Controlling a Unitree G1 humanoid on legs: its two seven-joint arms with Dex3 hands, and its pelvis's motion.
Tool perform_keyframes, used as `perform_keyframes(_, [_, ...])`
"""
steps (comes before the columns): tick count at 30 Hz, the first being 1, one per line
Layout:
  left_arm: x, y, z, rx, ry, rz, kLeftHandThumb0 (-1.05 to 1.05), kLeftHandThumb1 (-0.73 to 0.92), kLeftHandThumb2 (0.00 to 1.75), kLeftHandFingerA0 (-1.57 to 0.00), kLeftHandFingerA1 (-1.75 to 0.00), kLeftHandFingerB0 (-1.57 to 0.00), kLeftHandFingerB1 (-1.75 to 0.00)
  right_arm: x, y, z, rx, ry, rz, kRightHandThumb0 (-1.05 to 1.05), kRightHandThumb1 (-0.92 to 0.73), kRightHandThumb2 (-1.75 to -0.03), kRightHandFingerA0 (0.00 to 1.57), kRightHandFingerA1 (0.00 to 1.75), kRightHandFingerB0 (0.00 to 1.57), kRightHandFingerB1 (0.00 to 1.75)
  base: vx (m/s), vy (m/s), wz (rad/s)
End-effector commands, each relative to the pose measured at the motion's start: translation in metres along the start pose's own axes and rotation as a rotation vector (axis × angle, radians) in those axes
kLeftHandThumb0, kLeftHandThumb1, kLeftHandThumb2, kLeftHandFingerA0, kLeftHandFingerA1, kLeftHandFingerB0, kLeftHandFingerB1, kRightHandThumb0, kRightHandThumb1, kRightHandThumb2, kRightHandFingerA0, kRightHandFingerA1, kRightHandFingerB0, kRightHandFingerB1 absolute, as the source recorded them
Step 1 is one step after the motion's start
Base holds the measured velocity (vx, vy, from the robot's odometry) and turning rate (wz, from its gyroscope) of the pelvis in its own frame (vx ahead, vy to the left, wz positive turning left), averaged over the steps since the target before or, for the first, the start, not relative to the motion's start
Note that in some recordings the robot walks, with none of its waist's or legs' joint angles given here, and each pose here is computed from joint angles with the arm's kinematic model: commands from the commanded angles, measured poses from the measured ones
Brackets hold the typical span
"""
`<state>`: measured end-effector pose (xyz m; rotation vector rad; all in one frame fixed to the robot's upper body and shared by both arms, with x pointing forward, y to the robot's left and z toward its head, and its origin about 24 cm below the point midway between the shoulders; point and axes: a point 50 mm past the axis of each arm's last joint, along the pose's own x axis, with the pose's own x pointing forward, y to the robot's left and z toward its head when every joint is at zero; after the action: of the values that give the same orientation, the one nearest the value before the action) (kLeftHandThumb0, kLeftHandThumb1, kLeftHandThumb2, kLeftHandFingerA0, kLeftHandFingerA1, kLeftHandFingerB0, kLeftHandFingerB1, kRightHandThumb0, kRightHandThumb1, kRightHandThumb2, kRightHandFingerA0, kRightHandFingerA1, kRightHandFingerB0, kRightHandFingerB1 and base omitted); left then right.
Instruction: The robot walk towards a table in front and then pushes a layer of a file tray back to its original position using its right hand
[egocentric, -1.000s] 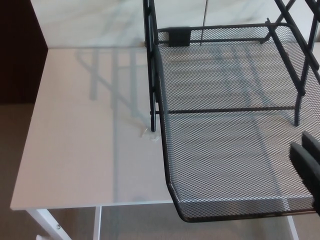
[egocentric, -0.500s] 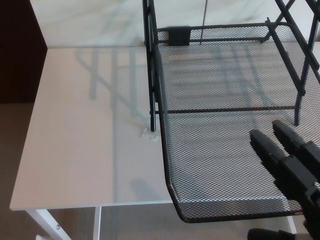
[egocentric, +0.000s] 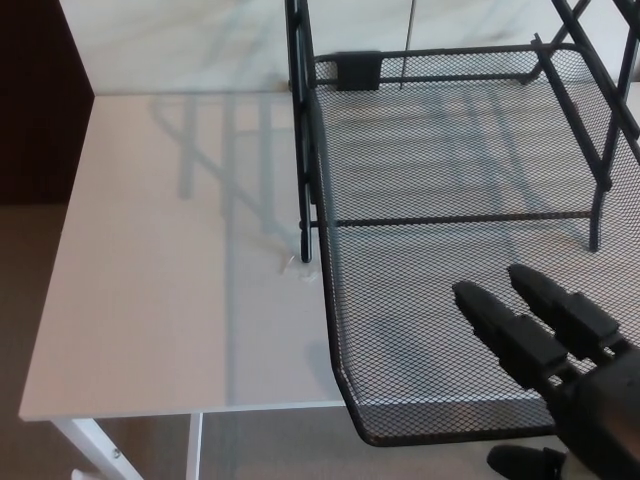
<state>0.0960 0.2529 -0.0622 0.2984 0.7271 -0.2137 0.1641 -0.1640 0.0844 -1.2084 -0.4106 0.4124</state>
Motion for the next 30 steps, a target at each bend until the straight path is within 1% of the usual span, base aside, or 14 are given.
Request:
perform_keyframes(1, [-0.001,0.008,0.004,0.065,0.022,0.023,-0.21,0.53,0.56,-0.45,-0.43,-0.39,-0.36,0.003,0.021,-0.024,-0.187,0.192,0.240,-0.65,-0.28,-0.65,0.00,0.02,0.00,0.00,0.00,0.000,0.00])
perform_keyframes(2, [-0.001,0.008,0.005,0.068,0.020,0.024,-0.26,0.48,0.61,-0.42,-0.45,-0.39,-0.40,0.003,0.022,-0.024,-0.190,0.192,0.243,-0.68,-0.31,-0.67,0.00,0.03,0.00,0.00,0.00,0.000,0.00])
perform_keyframes(4, [0.000,0.008,0.005,0.077,0.022,0.026,-0.25,0.48,0.61,-0.42,-0.45,-0.40,-0.40,0.004,0.022,-0.024,-0.200,0.195,0.250,-0.71,-0.35,-0.70,0.00,0.03,0.00,0.00,0.00,0.000,0.00])
perform_keyframes(5, [-0.001,0.008,0.005,0.075,0.021,0.025,-0.18,0.52,0.55,-0.45,-0.42,-0.40,-0.35,0.004,0.022,-0.024,-0.209,0.194,0.250,-0.74,-0.37,-0.72,0.00,0.03,0.00,0.00,0.00,0.000,0.00])
perform_keyframes(6, [0.000,0.009,0.007,0.081,0.013,0.028,-0.25,0.47,0.60,-0.43,-0.45,-0.40,-0.40,0.006,0.022,-0.025,-0.219,0.195,0.245,-0.70,-0.44,-0.75,0.00,0.00,0.00,0.02,0.00,0.000,0.00])
perform_keyframes(15, [-0.001,0.008,0.005,0.090,0.016,0.027,-0.25,0.47,0.60,-0.44,-0.45,-0.39,-0.40,0.015,0.016,-0.018,-0.247,0.193,0.174,-0.71,-0.45,-0.75,0.00,0.00,0.00,0.02,0.00,0.000,0.00])
perform_keyframes(16, [0.000,0.008,0.005,0.091,0.026,0.034,-0.27,0.47,0.61,-0.45,-0.44,-0.40,-0.39,0.016,0.016,-0.017,-0.250,0.198,0.167,-0.59,-0.59,-0.58,0.00,0.00,0.00,0.00,0.00,0.000,0.00])
perform_keyframes(17, [-0.001,0.008,0.005,0.093,0.024,0.031,-0.27,0.47,0.61,-0.44,-0.45,-0.39,-0.40,0.017,0.017,-0.017,-0.252,0.200,0.156,-0.59,-0.59,-0.58,0.00,0.00,0.00,0.00,0.00,0.000,0.00])
perform_keyframes(18, [-0.001,0.008,0.006,0.096,0.014,0.023,-0.27,0.47,0.61,-0.44,-0.45,-0.39,-0.40,0.018,0.018,-0.017,-0.253,0.202,0.143,-0.59,-0.59,-0.58,0.00,0.00,0.00,0.00,0.00,0.000,0.00])
perform_keyframes(19, [-0.001,0.008,0.006,0.089,0.015,0.021,-0.18,0.52,0.55,-0.46,-0.42,-0.40,-0.35,0.019,0.018,-0.017,-0.255,0.201,0.137,-0.59,-0.59,-0.58,0.00,0.00,0.00,0.00,0.00,0.000,0.00])
perform_keyframes(20, [-0.001,0.008,0.006,0.080,0.014,0.021,-0.25,0.47,0.60,-0.43,-0.45,-0.39,-0.40,0.020,0.018,-0.017,-0.258,0.201,0.125,-0.68,-0.48,-0.76,0.00,0.00,0.00,0.02,0.00,0.000,0.00])
perform_keyframes(23, [0.001,0.009,0.008,0.087,0.015,0.026,-0.26,0.48,0.61,-0.43,-0.45,-0.39,-0.40,0.026,0.018,-0.017,-0.270,0.196,0.085,-0.69,-0.48,-0.76,0.00,0.00,0.00,0.02,0.00,0.000,0.00])
perform_keyframes(24, [0.001,0.009,0.008,0.085,0.017,0.025,-0.26,0.47,0.60,-0.43,-0.44,-0.39,-0.39,0.027,0.018,-0.017,-0.265,0.196,0.078,-0.76,-0.43,-0.75,0.00,0.02,0.00,0.00,0.00,0.000,0.00])
perform_keyframes(30, [0.001,0.009,0.009,0.091,0.010,0.024,-0.28,0.46,0.61,-0.43,-0.45,-0.39,-0.40,0.034,0.017,-0.018,-0.262,0.198,0.055,-0.75,-0.43,-0.75,0.00,0.01,0.00,0.00,0.00,0.000,0.00])
